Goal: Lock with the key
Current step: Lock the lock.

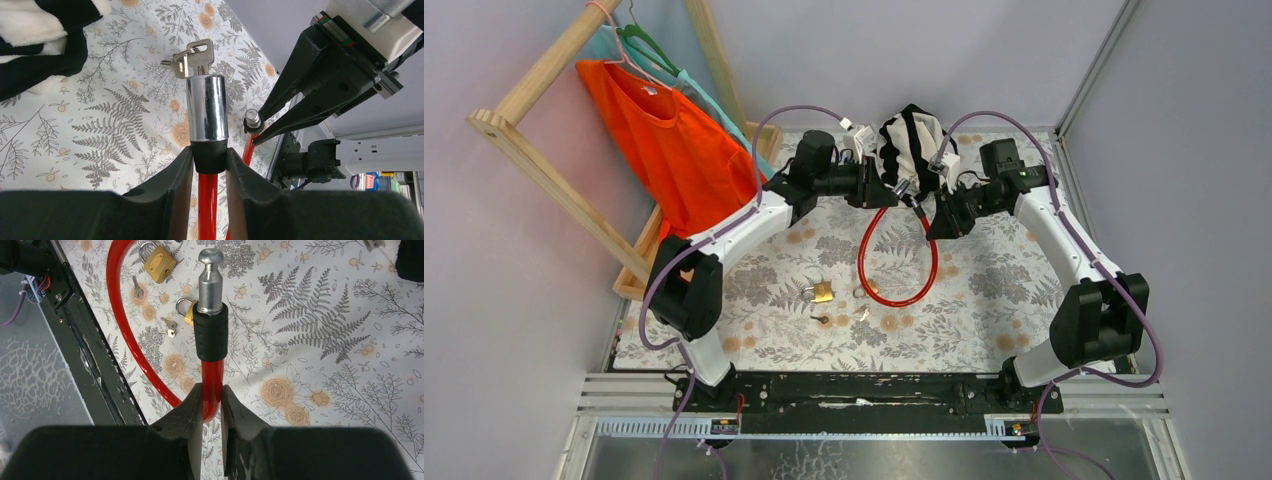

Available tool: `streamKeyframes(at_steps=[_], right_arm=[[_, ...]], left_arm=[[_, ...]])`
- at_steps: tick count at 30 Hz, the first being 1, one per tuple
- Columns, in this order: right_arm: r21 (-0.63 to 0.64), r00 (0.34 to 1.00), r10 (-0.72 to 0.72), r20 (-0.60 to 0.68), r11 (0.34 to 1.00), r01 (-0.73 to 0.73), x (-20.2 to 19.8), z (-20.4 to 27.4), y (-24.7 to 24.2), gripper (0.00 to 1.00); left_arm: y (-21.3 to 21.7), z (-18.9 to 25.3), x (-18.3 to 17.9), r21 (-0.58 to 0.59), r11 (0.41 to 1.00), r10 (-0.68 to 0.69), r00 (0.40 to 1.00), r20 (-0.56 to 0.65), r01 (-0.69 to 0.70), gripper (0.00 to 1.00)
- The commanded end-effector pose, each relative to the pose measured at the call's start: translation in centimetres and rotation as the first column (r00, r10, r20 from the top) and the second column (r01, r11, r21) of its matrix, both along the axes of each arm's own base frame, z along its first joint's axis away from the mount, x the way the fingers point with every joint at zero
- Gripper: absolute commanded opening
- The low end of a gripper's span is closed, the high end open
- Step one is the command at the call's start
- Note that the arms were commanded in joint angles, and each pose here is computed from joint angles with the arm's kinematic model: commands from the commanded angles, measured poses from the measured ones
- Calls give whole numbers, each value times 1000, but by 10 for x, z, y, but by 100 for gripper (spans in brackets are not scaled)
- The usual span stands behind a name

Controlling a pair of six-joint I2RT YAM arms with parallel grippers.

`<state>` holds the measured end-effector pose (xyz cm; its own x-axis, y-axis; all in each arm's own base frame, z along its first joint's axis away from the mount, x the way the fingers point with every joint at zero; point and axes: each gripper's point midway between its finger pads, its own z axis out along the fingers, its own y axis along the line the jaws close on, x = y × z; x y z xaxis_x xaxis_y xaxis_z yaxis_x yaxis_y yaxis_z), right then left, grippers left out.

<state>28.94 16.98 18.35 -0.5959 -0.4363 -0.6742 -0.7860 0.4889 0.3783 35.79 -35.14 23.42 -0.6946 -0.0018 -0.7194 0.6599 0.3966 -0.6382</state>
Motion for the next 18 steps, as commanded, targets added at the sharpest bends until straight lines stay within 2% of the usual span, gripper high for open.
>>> streamKeyframes(at_steps=[1,18], right_arm=[[54,997,57,56,997,-60,-5,29,16,0],[16,999,41,8,999,-41,2,16,21,0]], left_arm=[[-1,32,-3,-74,997,-18,996,82,24,0],[0,40,-14,-94,994,-54,993,107,64,0]])
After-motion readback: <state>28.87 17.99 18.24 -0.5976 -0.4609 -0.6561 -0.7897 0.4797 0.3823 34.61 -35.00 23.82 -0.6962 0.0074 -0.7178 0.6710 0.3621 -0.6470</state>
